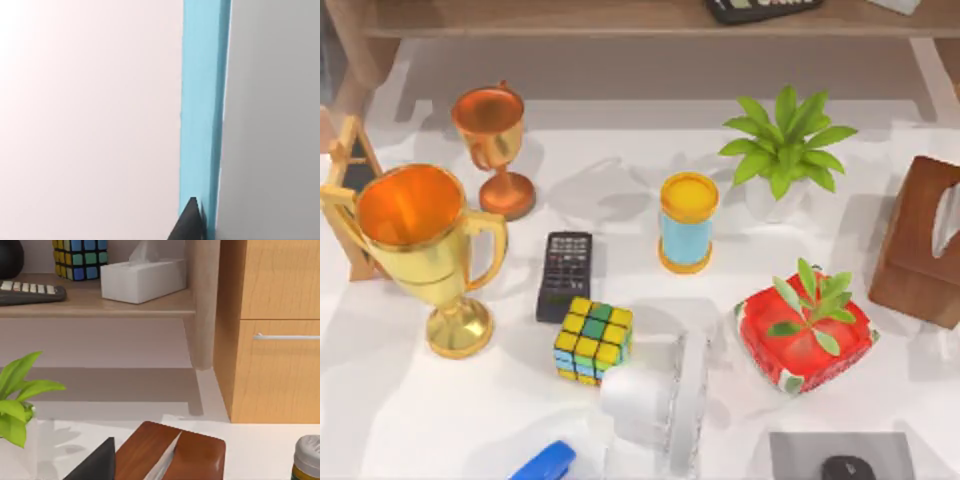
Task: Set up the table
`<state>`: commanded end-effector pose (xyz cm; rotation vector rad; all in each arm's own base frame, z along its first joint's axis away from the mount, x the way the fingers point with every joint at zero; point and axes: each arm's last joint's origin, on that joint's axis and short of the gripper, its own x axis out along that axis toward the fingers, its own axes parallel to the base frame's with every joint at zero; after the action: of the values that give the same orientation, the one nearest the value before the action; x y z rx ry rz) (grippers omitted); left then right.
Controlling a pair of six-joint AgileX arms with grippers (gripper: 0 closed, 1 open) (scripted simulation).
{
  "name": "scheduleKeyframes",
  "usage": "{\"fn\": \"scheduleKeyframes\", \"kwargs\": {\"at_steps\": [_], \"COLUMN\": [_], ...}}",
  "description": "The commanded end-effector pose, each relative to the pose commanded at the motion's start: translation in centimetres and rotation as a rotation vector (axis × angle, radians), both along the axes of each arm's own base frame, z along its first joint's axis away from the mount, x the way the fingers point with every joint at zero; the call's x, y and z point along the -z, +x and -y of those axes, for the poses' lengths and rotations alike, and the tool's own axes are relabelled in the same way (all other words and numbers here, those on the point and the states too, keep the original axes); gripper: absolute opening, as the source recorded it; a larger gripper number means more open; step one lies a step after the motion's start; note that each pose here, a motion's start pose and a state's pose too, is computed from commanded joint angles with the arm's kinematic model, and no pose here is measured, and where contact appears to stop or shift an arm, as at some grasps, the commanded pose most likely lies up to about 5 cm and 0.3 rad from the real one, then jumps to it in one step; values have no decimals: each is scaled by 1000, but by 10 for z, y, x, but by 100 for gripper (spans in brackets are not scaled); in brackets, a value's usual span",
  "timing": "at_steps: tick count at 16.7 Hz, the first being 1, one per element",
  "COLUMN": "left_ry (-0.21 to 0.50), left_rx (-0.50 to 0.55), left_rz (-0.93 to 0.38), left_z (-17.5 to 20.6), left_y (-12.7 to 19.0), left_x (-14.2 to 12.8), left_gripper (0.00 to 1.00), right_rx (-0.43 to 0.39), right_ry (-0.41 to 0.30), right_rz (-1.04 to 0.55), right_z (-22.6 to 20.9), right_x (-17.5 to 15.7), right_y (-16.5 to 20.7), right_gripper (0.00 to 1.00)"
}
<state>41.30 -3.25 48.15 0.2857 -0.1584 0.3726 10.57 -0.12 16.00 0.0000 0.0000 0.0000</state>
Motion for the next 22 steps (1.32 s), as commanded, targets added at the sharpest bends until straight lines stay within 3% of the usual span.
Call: {"fn": "scheduleKeyframes", "kwargs": {"at_steps": [3,6,8,11,14,16,22], "left_ry": [177,336,424,534,647,746,1113], "left_rx": [-178,-302,-337,-309,-195,-87,213], "left_rz": [-140,-362,-525,-748,-889,-910,-716], "left_z": [-91,-178,-227,-274,-289,-283,-234], "left_y": [7,-4,-22,-59,-92,-102,-88], "left_x": [42,105,153,223,279,301,316], "left_gripper": [0,0,0,0,0,0,0], "right_rx": [0,0,0,0,0,0,0], "right_ry": [0,0,0,0,0,0,0], "right_rz": [0,0,0,0,0,0,0], "right_z": [0,0,0,0,0,0,0], "right_x": [0,0,0,0,0,0,0], "right_y": [0,0,0,0,0,0,0], "right_gripper": [100,100,100,100,100,100,100]}}
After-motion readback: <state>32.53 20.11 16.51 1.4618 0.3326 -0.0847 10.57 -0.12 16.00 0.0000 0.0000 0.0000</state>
